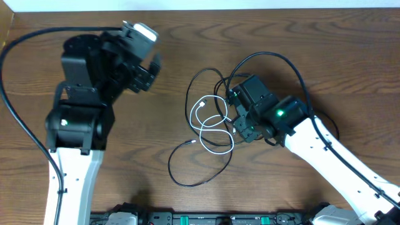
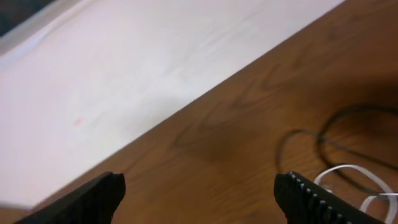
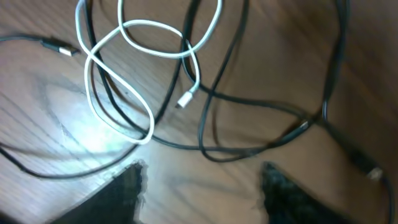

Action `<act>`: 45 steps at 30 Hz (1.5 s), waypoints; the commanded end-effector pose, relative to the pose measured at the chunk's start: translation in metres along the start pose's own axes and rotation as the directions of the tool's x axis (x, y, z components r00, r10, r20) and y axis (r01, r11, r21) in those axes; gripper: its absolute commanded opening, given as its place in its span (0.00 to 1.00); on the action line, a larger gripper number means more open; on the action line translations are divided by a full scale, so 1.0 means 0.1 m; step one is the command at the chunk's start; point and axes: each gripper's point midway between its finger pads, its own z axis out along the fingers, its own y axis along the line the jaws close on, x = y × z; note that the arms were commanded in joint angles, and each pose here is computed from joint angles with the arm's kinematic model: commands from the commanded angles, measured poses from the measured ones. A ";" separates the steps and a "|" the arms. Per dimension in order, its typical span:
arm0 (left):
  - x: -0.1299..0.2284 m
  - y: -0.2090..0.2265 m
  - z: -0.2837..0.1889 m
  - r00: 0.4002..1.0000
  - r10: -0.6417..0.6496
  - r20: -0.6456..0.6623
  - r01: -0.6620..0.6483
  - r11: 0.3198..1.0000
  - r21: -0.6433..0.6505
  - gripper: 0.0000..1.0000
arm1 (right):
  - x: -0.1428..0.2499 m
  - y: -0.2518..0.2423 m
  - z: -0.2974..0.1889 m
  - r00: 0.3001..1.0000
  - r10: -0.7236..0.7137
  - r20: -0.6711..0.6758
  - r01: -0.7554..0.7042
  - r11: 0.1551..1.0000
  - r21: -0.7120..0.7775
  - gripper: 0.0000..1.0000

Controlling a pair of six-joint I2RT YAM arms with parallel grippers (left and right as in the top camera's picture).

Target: Untangle cables

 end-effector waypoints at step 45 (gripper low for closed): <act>0.13 -0.25 0.33 0.999 -0.051 -0.003 0.050 0.971 0.232 0.82 | -0.21 0.44 1.20 0.911 -0.410 0.045 0.412 0.911 -0.039 0.99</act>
